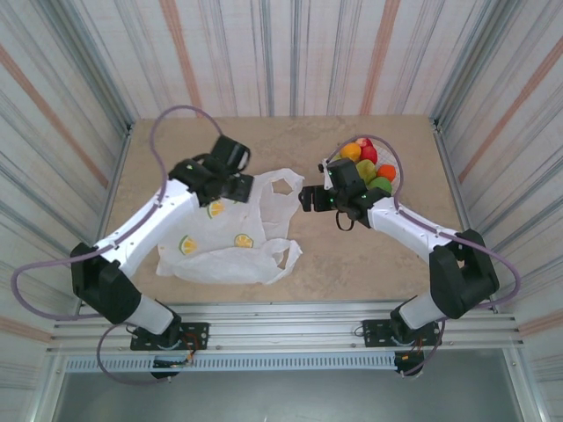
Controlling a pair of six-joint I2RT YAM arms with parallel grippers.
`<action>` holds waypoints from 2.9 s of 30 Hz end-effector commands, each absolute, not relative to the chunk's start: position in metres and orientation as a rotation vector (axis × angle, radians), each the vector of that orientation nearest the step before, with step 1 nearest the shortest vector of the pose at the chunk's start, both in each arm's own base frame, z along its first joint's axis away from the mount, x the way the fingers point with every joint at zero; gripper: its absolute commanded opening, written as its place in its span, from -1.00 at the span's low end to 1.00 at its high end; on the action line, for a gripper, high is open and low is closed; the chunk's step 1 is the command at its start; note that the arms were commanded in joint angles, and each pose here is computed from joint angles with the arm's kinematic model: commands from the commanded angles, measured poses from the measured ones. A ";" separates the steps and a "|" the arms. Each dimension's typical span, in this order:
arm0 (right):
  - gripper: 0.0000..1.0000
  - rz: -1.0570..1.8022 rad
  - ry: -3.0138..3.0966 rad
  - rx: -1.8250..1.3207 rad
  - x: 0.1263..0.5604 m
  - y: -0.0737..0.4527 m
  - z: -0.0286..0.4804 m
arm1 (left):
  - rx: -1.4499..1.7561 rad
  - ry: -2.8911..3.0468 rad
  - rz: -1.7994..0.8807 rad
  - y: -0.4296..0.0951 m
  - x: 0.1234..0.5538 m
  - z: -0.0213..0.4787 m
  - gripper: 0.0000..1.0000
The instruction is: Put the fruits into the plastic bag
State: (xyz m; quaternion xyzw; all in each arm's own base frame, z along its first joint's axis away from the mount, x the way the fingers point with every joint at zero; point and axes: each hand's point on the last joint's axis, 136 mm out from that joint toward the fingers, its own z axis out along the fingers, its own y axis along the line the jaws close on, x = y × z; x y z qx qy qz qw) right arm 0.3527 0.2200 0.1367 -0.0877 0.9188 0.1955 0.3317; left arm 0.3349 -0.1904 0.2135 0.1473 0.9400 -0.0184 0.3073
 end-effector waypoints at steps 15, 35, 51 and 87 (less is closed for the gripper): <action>0.98 0.571 2.451 -0.111 0.345 0.201 0.117 | 0.439 2.627 0.347 -0.226 0.324 0.084 0.34; 0.93 0.765 2.212 -0.146 0.337 0.228 0.122 | 0.277 2.371 -0.527 -0.219 0.309 0.189 -1.00; -1.00 0.850 2.100 -0.219 0.379 0.292 0.151 | 0.259 2.390 -0.461 -0.182 0.318 0.186 -1.00; -1.00 0.613 1.965 -0.049 0.334 0.296 0.246 | 0.206 2.460 -0.069 -0.191 0.343 0.166 -0.30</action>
